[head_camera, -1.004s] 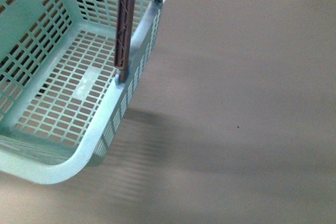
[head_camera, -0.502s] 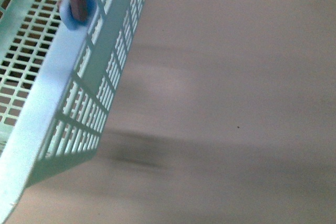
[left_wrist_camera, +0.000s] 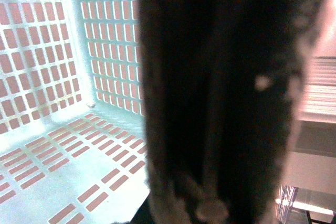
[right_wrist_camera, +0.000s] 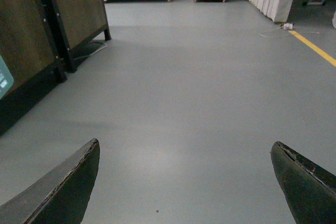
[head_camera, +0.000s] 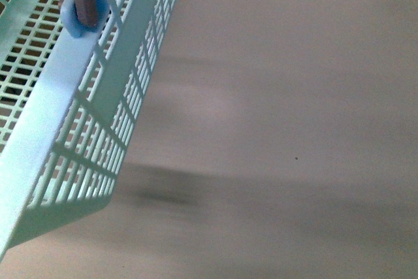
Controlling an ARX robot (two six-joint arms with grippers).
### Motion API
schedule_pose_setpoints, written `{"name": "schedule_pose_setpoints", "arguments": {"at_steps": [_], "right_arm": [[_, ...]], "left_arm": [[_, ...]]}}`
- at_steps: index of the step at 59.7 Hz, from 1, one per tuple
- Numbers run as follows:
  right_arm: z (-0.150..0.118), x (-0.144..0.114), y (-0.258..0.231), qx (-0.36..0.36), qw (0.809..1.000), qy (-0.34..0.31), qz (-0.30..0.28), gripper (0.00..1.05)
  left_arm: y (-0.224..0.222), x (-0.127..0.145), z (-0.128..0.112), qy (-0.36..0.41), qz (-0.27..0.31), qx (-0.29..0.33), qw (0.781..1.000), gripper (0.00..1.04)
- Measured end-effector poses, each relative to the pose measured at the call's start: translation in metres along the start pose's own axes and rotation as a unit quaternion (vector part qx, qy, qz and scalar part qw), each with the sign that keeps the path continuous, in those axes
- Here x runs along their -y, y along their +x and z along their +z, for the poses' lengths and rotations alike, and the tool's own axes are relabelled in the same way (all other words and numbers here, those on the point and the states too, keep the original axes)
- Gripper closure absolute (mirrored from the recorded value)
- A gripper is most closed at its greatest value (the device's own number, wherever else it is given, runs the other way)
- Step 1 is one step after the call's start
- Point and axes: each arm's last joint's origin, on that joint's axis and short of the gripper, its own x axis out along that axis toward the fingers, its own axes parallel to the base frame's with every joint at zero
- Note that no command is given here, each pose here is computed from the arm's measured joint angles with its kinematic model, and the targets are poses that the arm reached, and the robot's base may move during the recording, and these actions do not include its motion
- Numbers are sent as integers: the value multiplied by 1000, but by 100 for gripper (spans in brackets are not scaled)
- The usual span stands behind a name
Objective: Pick lemon and mango into basket
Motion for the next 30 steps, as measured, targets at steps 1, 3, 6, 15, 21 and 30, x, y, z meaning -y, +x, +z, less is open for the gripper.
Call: {"name": "schedule_pose_setpoints", "arguments": {"at_steps": [1,3,6,15,21,30], "right_arm": [[0,0,0,0,1000,0,0,9],[0,0,0,0,1000,0,0,9],[0,0,0,0,1000,0,0,9],[0,0,0,0,1000,0,0,9],[0,0,0,0,1000,0,0,9],[0,0,0,0,1000,0,0,9]], "left_arm": [[0,0,0,0,0,0,1000,101],[0,0,0,0,0,0,1000,101],[0,0,0,0,0,0,1000,101],[0,0,0,0,0,0,1000,101],[0,0,0,0,0,0,1000,101],[0,0,0,0,0,0,1000,101]]}}
